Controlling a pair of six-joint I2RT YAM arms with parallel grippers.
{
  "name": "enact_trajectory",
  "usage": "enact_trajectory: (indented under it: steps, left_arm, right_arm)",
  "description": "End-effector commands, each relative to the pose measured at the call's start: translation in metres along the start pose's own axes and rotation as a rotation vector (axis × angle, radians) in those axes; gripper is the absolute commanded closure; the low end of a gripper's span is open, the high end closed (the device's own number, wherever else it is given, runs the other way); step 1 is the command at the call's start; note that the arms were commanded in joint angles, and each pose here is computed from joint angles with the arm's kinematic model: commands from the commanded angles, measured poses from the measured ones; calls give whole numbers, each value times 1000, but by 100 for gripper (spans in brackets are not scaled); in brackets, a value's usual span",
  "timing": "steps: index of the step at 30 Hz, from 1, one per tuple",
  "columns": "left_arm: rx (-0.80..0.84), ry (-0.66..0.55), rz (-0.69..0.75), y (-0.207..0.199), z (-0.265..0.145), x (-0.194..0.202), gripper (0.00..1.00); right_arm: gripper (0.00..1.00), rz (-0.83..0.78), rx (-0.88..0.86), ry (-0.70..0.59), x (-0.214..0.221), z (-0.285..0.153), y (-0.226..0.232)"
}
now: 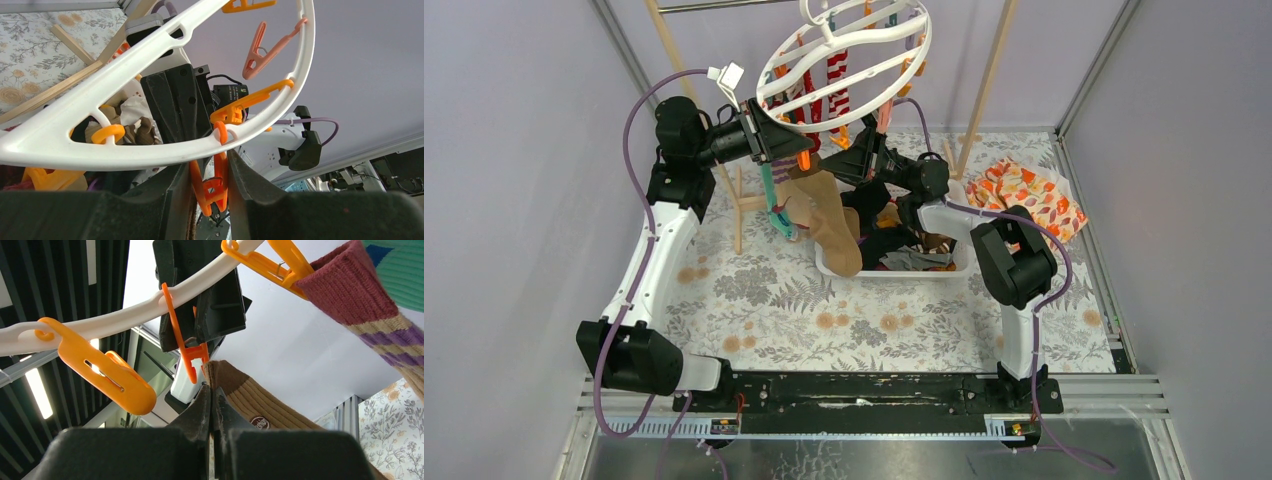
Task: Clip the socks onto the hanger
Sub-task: Clamp the sock onto the hanger.
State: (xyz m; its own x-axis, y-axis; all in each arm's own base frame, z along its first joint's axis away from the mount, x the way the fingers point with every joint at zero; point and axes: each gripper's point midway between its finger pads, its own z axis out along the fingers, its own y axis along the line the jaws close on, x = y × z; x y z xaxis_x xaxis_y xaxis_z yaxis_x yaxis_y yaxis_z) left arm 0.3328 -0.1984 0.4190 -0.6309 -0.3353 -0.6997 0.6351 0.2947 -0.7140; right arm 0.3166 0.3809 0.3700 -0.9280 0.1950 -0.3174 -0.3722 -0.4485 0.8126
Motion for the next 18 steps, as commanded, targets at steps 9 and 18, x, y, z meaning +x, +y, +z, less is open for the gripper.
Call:
enact_trajectory:
  steps: [9,18]
  left_arm:
    - [90,17,105,-30,-7,-2,100]
    - [89,12,98,-31,-6,-4,100]
  right_arm:
    - [100,-167,-126,101,29,2,61]
    - [100,-185,-129,134,34,2,68]
